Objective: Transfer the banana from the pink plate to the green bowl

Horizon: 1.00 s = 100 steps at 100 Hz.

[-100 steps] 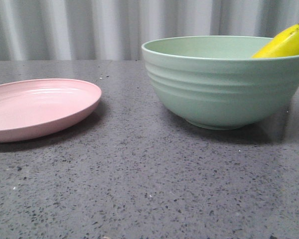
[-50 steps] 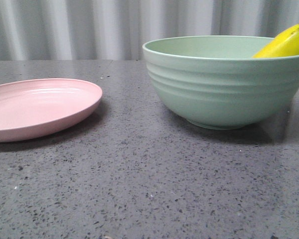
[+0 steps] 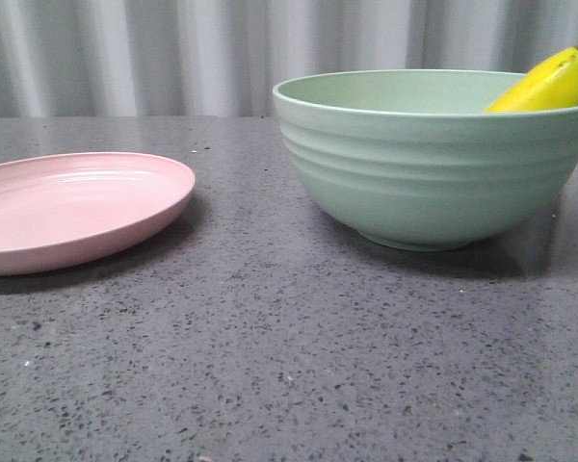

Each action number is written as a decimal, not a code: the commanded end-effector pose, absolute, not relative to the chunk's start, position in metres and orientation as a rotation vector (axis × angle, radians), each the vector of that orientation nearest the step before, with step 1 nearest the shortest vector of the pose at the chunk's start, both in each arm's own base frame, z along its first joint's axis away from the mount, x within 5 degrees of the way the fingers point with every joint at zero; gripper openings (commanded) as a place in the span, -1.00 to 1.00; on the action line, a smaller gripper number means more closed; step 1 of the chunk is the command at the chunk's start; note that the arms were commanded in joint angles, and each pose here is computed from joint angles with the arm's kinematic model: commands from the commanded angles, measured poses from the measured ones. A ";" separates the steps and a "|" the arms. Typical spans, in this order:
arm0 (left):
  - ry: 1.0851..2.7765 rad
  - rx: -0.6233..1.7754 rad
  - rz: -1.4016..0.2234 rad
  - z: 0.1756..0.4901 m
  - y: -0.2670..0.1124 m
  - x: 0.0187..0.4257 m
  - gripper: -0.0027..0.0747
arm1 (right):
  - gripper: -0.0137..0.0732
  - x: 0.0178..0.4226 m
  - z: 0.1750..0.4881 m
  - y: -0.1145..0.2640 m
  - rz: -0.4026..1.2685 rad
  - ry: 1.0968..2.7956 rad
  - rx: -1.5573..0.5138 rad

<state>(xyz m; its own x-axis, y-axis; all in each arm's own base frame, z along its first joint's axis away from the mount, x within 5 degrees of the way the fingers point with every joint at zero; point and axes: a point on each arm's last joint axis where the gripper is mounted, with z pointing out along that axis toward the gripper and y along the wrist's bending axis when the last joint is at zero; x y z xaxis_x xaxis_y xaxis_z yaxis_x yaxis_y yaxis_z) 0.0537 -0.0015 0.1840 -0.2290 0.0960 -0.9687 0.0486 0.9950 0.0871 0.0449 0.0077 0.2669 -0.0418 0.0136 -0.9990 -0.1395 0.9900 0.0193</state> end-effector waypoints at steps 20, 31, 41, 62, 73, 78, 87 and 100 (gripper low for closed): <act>1.730 0.102 0.046 0.187 -0.001 0.053 -0.98 | -0.83 0.047 0.239 -0.006 -0.115 1.530 0.114; 1.730 0.102 0.046 0.187 -0.001 0.053 -0.98 | -0.83 0.051 0.212 -0.008 -0.126 1.590 0.134; 1.730 0.102 0.046 0.187 -0.001 0.053 -0.98 | -0.83 0.054 0.189 -0.008 -0.122 1.657 0.140; 1.728 0.102 0.046 0.187 -0.001 0.053 -0.98 | -0.83 0.053 0.178 -0.008 -0.138 1.779 0.123; 1.728 0.102 0.046 0.187 -0.001 0.053 -0.98 | -0.83 0.053 0.178 -0.008 -0.138 1.781 0.123; 1.728 0.102 0.046 0.187 -0.001 0.053 -0.98 | -0.83 0.052 0.177 -0.008 -0.138 1.783 0.123; 1.728 0.102 0.046 0.187 -0.001 0.053 -0.98 | -0.83 0.052 0.177 -0.008 -0.138 1.783 0.123; 1.728 0.102 0.046 0.187 -0.001 0.053 -0.98 | -0.83 0.052 0.177 -0.008 -0.138 1.783 0.123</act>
<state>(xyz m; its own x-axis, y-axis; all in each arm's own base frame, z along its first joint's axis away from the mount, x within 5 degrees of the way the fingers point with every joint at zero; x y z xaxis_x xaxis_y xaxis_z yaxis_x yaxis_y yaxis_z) 0.0537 -0.0015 0.1840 -0.2290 0.0960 -0.9687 0.0486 0.9950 0.0871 0.0530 -0.0075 0.1809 -0.2331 0.0369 -0.9718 0.1542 0.9880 0.0006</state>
